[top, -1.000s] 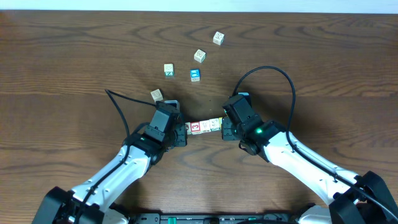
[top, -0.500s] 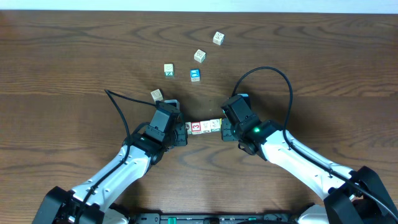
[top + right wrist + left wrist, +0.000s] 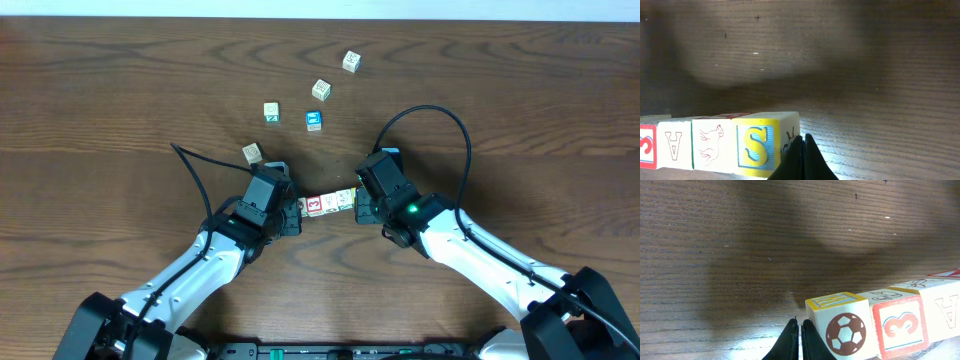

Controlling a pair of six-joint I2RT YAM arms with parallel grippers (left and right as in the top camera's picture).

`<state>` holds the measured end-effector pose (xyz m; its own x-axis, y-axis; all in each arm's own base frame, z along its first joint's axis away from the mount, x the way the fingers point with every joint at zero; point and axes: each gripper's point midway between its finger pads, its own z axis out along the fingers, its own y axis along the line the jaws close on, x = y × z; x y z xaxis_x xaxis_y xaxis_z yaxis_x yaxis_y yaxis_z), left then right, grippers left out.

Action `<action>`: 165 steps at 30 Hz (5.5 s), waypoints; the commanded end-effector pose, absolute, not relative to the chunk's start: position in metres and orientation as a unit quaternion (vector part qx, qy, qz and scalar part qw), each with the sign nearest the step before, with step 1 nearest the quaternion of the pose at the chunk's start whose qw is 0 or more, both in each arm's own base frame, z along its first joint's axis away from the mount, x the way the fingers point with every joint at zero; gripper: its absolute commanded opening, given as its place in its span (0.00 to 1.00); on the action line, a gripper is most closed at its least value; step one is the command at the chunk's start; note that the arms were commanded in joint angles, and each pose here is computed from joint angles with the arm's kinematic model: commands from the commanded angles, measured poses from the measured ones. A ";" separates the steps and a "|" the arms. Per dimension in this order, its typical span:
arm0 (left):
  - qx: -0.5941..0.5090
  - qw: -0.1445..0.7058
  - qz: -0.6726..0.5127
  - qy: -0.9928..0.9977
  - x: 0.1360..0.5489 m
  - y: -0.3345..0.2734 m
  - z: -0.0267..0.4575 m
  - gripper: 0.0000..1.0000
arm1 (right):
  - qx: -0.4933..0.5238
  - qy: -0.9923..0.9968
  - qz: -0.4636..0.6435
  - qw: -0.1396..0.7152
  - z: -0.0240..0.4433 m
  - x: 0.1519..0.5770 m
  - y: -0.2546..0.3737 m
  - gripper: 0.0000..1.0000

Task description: Lift 5 blocks

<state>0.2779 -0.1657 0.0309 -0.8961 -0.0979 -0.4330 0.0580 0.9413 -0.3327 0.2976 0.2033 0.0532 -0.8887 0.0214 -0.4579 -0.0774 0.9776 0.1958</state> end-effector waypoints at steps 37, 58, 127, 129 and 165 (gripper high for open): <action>0.085 0.187 -0.330 0.921 0.255 -0.247 0.068 0.07 | -0.097 0.949 0.268 0.138 0.053 0.256 0.296 0.01; 0.085 0.170 -0.322 0.927 0.254 -0.254 0.048 0.07 | -0.104 0.948 0.268 0.139 0.050 0.257 0.298 0.01; 0.048 0.184 -0.179 0.965 0.265 -0.194 0.019 0.17 | -0.149 0.956 0.202 0.151 0.038 0.257 0.275 0.01; 0.048 0.184 -0.179 0.965 0.265 -0.194 0.019 0.22 | -0.149 0.956 0.202 0.151 0.037 0.257 0.275 0.01; 0.032 0.178 -0.142 0.973 0.262 -0.179 0.012 0.07 | -0.141 0.961 0.179 0.157 0.034 0.261 0.266 0.01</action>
<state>0.2622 -0.1436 -0.0021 -0.9343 -0.0241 -0.3557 0.0334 0.9874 -0.1546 0.2747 0.2157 0.0139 -0.9237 -0.1525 -0.3515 -0.2143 0.9661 0.1439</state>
